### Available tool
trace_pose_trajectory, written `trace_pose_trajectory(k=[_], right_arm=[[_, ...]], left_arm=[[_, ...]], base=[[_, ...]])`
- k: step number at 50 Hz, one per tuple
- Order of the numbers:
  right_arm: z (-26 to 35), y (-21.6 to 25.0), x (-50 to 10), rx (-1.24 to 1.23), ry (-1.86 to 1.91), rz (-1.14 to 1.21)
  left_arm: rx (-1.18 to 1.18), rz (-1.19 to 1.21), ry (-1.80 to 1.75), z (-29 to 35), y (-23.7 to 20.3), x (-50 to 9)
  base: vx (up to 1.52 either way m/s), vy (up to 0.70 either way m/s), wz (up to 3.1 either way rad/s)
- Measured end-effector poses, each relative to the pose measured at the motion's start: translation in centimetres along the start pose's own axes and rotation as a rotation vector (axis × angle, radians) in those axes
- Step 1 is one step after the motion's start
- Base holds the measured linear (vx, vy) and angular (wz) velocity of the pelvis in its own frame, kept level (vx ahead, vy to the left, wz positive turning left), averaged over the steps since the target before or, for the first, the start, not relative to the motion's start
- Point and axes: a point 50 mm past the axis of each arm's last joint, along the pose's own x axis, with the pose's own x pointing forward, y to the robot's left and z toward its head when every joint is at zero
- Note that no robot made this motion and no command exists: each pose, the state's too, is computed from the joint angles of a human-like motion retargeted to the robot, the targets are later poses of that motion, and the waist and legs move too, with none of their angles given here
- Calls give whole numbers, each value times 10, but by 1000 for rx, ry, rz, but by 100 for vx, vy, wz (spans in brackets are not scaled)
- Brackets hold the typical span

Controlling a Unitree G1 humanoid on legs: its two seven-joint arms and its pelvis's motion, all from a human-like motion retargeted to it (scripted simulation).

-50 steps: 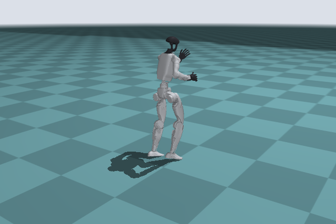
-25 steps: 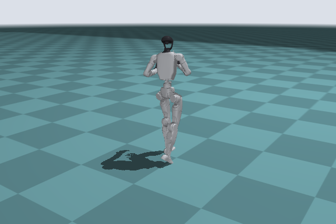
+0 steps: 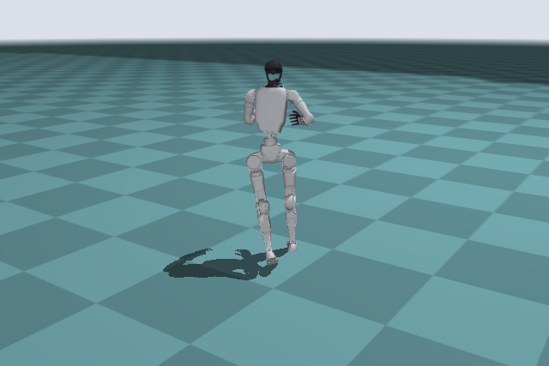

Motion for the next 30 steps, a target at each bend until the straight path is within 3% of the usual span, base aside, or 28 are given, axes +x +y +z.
trace_pose_trajectory(k=[4,9,12,17,25,30], right_arm=[[19,5,40,-103,-142,83],[94,14,79,-357,-534,58],[116,24,73,-156,-665,23],[113,51,68,234,-637,190],[68,65,61,337,-407,239],[47,31,31,340,-309,10]], left_arm=[[135,119,206,-17,35,-41],[25,326,420,-1,59,-119],[-14,352,495,23,66,-143],[43,335,630,36,81,-165],[185,175,652,-24,82,-129],[97,49,392,-36,38,-64]], base=[[89,-5,-31],[89,5,-13],[95,9,-18],[97,26,3],[89,27,119],[87,12,112]])
